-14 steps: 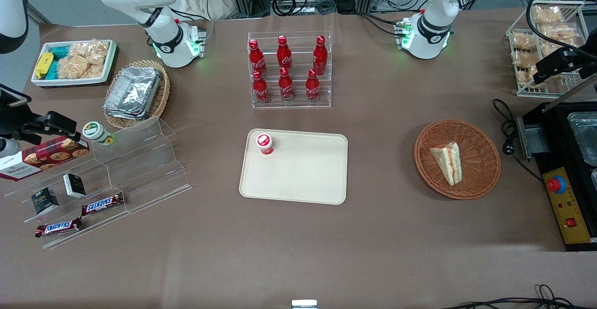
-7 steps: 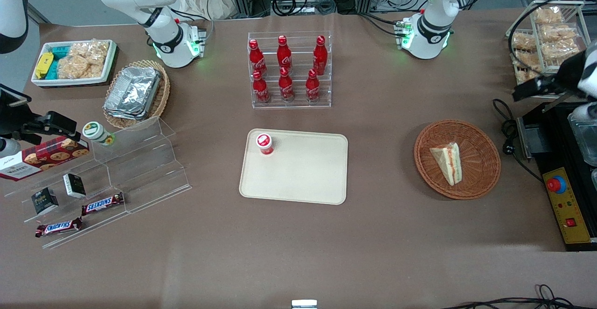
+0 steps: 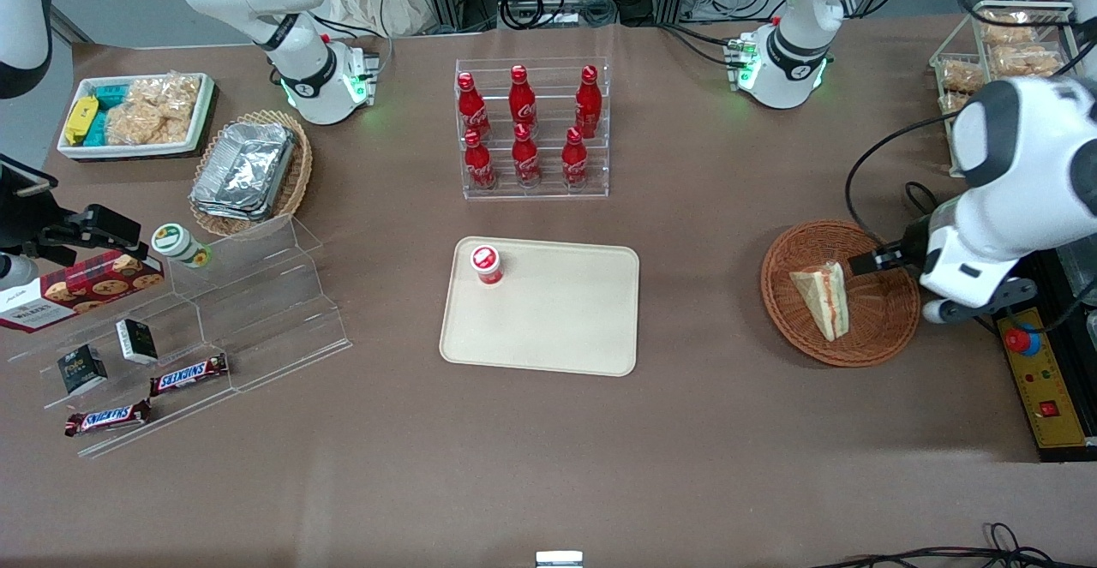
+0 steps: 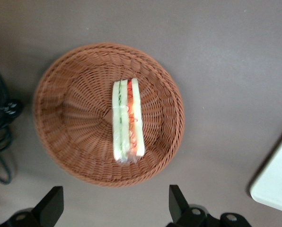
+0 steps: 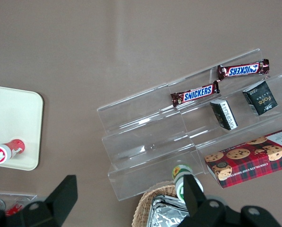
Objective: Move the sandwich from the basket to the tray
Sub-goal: 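Lower the left gripper and close it on the sandwich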
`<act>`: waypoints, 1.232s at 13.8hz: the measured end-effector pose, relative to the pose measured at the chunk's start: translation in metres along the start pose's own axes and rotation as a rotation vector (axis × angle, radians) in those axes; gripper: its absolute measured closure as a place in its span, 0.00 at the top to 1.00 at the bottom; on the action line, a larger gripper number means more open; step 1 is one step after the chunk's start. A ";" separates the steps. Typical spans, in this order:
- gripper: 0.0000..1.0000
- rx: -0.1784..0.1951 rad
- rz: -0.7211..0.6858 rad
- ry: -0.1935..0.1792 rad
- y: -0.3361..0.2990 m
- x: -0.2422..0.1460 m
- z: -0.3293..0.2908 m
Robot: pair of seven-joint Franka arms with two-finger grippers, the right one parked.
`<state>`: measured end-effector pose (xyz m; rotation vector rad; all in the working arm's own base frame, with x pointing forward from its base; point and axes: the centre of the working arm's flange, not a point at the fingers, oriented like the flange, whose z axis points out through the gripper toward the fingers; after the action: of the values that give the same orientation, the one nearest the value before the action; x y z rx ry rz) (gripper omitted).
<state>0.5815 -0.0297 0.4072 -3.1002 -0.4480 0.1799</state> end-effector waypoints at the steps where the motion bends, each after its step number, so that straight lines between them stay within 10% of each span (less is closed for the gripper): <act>1: 1.00 -0.001 -0.001 0.003 -0.001 0.000 0.023; 12: 0.94 -0.009 0.007 0.036 -0.007 -0.009 0.177; 17: 0.44 -0.011 0.001 0.045 -0.008 -0.006 0.174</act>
<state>0.5536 -0.0263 0.2350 -3.1081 -0.4485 0.1082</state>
